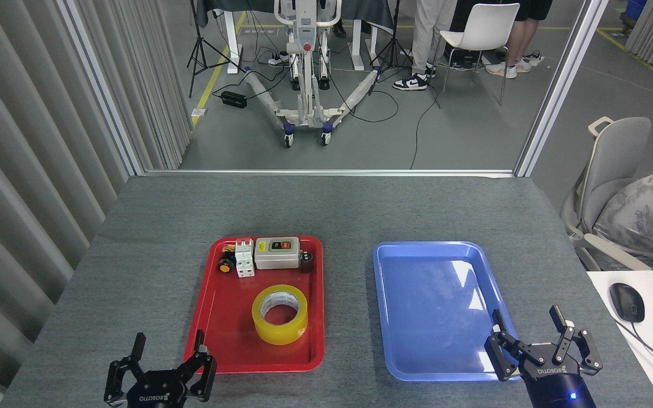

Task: Place and move tape with both arms
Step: 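Move the left gripper over the yellow tape roll in the red tray, then lower the left gripper into the tape roll's hole and grip it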

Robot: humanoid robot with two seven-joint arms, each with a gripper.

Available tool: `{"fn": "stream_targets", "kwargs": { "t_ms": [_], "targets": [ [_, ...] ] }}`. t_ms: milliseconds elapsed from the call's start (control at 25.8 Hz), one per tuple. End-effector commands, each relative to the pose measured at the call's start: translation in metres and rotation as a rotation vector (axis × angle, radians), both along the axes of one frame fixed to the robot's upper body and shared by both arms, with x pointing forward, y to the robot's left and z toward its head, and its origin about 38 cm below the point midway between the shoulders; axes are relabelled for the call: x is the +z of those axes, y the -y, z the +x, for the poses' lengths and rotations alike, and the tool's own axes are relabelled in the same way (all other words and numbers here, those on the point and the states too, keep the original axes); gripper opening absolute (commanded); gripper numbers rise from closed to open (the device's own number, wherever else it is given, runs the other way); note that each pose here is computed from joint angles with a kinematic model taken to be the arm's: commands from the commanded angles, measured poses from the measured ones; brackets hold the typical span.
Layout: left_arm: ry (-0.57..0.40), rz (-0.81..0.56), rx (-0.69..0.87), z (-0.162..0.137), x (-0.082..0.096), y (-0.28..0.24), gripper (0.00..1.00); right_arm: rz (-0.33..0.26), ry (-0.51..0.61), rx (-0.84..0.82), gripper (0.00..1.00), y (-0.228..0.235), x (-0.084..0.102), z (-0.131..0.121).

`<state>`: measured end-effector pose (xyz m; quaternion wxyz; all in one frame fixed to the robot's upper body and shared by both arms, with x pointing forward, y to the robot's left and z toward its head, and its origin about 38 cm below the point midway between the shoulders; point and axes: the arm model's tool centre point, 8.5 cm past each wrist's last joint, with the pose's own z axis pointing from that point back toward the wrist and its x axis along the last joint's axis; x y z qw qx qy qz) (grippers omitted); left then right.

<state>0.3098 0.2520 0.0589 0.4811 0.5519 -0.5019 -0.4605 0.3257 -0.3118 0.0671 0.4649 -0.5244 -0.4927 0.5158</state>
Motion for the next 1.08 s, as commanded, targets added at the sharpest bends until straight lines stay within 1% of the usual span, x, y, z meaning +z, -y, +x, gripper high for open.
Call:
{"fn": "stream_targets", "kwargs": {
  "t_ms": [0, 155, 348, 465, 542, 581, 735, 852, 1045],
  "targets": [
    [0.002, -0.001, 0.001, 0.001, 0.001, 0.0, 0.99, 0.005, -0.024, 0.005, 1.0, 0.0, -0.012, -0.015],
    [-0.007, -0.004, -0.039, 0.002, -0.001, 0.015, 0.99, 0.01, -0.062, 0.004, 1.0, -0.002, -0.024, -0.031],
    [0.027, -0.01, -0.059, 0.01, 0.008, 0.026, 0.99, 0.025, -0.048, -0.001, 1.0, -0.005, -0.022, -0.027],
    [0.073, -0.02, -0.101, 0.033, 0.026, 0.053, 0.99, 0.026, -0.047, -0.002, 1.0, -0.006, -0.021, -0.026],
    [0.098, -0.019, -0.083, 0.055, 0.036, 0.059, 0.99, 0.026, -0.049, -0.004, 1.0, -0.006, -0.022, -0.027],
    [0.101, -0.021, -0.082, 0.068, 0.039, 0.062, 0.99, 0.03, -0.049, -0.006, 1.0, -0.007, -0.022, -0.027],
    [0.069, -0.034, -0.086, 0.106, 0.034, 0.076, 0.99, 0.033, -0.046, -0.01, 1.0, -0.007, -0.022, -0.026],
    [0.034, -0.028, -0.074, 0.12, 0.026, 0.08, 0.99, 0.031, -0.046, -0.013, 1.0, -0.006, -0.021, -0.025],
    [-0.018, -0.014, -0.085, 0.142, 0.017, 0.089, 0.99, 0.032, -0.044, -0.013, 1.0, -0.007, -0.021, -0.025]
  ]
}}
